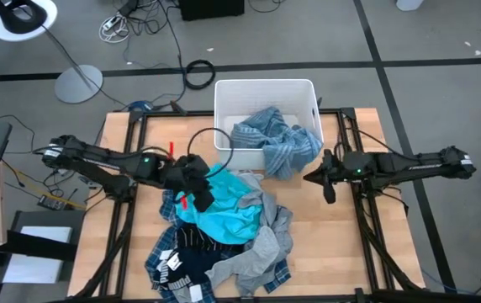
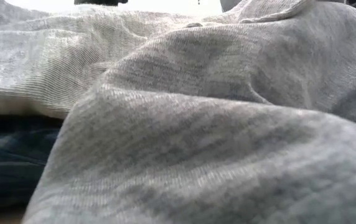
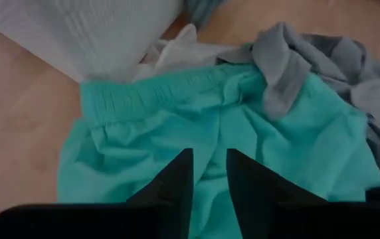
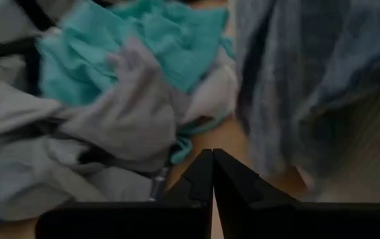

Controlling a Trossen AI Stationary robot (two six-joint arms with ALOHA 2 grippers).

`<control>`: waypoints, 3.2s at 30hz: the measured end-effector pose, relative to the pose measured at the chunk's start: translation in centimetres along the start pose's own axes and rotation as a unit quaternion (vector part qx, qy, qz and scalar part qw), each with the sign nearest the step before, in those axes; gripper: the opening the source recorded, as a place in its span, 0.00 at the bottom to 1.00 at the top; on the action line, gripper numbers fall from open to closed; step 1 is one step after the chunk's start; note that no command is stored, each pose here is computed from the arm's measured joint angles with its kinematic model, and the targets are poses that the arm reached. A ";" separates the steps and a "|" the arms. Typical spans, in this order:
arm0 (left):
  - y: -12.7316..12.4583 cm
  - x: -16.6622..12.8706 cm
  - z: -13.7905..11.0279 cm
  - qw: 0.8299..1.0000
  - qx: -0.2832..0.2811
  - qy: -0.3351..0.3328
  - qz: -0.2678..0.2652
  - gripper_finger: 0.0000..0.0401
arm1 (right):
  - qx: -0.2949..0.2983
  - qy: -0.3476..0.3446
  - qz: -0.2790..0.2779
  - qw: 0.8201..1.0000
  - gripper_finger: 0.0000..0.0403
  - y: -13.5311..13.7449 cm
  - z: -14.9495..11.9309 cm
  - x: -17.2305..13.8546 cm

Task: Sort clothes
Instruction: Put the blue polo shirt into the white laundry bin

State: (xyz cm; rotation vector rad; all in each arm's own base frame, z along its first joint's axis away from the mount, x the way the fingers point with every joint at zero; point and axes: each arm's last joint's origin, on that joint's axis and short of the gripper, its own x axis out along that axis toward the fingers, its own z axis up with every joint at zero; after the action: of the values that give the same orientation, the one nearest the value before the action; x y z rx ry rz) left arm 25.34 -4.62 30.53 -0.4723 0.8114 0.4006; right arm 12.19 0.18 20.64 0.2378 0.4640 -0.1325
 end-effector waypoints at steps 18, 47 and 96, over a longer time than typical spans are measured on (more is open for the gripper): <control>5.3 -2.4 -7.0 0.998 -0.015 -0.021 -0.059 0.21 | 0.149 0.081 0.033 0.985 0.03 3.7 3.3 6.1; 5.0 -2.7 -6.2 0.992 -0.071 -0.080 -0.065 0.21 | 0.102 0.044 -0.201 0.973 0.43 3.6 0.8 9.7; 4.7 -2.8 -5.9 0.990 -0.065 -0.098 -0.078 0.21 | 0.053 0.036 -0.187 0.980 0.36 -2.7 21.3 6.0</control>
State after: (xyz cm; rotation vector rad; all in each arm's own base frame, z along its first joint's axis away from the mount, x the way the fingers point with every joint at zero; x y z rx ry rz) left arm 17.75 -4.40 28.02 -0.6044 0.5557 0.3492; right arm 26.12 -8.35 35.81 0.2596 0.5716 -0.5186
